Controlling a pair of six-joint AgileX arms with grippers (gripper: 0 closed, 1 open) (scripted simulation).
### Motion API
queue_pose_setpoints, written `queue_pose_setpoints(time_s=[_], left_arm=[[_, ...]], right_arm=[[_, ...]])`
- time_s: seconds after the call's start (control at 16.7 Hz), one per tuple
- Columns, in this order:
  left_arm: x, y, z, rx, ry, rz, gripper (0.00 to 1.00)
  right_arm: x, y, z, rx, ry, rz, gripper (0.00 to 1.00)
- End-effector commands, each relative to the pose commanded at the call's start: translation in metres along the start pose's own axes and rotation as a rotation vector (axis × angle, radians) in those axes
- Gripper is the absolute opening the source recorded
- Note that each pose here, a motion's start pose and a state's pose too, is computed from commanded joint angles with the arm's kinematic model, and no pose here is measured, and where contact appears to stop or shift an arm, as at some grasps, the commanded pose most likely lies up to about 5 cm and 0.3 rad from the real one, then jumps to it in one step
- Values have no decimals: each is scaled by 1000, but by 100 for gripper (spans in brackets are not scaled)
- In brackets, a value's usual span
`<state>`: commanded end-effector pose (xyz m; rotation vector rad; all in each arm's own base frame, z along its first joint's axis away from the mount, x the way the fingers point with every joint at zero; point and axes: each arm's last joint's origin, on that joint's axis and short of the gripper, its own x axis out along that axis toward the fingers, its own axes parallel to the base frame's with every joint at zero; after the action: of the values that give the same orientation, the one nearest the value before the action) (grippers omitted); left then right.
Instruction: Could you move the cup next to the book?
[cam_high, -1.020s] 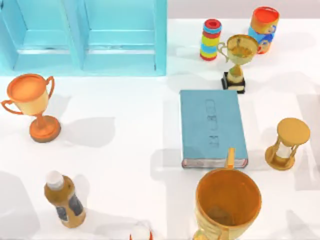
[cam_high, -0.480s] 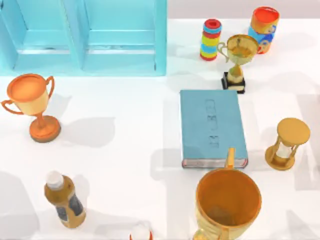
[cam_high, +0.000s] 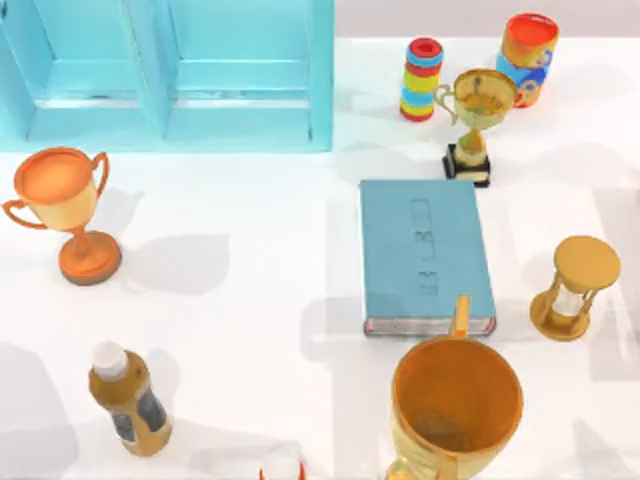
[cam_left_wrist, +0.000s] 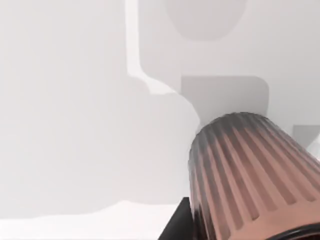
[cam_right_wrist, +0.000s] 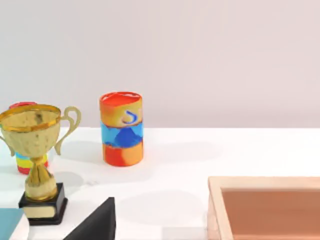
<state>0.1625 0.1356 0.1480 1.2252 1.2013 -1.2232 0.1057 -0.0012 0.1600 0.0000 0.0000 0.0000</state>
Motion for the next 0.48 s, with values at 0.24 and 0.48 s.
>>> queue_pose_setpoints(time_s=[0.24,0.48], left_arm=[[0,0,0,2,1,1,0],[-15,1,0,12,-6,-6,0]], right_arm=[[0,0,0,0,0,0,100],[0,0,0,0,0,0,100]])
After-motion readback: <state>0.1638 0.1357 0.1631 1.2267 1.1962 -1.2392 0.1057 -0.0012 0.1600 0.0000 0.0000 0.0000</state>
